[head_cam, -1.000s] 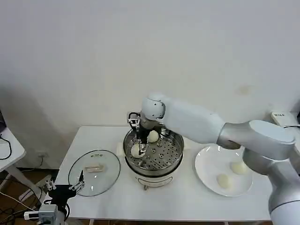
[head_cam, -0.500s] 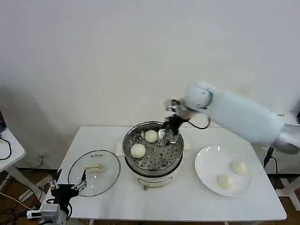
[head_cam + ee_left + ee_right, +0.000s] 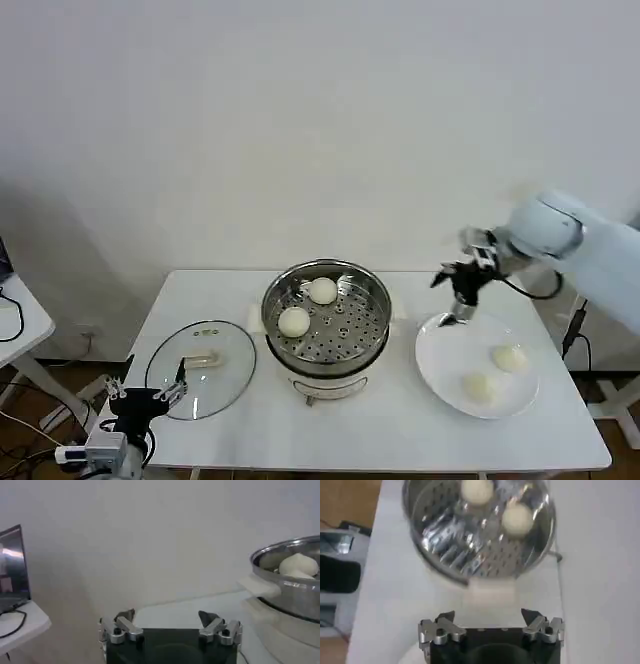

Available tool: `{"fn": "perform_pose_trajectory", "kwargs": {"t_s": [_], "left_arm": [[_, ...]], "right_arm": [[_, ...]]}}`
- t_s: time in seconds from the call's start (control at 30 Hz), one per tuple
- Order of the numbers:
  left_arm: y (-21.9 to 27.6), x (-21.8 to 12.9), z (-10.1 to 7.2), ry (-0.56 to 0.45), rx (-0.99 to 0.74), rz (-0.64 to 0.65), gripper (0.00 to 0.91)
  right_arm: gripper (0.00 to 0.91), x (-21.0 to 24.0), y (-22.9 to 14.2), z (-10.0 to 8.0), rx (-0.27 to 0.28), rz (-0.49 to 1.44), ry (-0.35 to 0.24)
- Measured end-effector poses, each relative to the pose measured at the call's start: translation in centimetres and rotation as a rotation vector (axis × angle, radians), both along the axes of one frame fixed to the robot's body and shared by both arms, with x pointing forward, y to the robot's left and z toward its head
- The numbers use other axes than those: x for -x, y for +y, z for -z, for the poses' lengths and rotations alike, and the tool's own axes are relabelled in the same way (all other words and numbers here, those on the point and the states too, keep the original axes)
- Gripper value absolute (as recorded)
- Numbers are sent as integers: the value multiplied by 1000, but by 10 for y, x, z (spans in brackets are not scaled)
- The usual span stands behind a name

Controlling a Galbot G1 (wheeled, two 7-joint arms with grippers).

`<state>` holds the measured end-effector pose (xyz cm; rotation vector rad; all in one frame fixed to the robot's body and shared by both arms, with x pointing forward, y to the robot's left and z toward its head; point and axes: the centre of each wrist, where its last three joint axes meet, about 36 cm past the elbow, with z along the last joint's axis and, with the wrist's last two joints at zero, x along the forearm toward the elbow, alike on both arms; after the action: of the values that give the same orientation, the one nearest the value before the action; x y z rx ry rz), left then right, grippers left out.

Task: Take steamed baozi put them in steamer then cover it.

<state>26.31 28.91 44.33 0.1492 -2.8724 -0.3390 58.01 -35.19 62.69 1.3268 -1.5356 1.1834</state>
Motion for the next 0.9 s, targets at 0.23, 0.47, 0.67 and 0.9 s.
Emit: {"fn": "perform_pose_trajectory", "kwargs": {"t_s": [0.23, 0.47, 0.67, 0.9], "left_arm": [[-2, 4, -4, 0, 2, 1, 907], [-5, 8, -8, -3, 2, -3, 907], [-6, 9, -9, -4, -2, -4, 907], [-4, 8, -7, 3, -6, -6, 907]], "right_arm": [[907, 12, -16, 40, 70, 12, 58], [907, 16, -20, 72, 143, 21, 104], [907, 14, -21, 95, 191, 11, 129], [907, 6, -24, 113, 234, -14, 146]]}}
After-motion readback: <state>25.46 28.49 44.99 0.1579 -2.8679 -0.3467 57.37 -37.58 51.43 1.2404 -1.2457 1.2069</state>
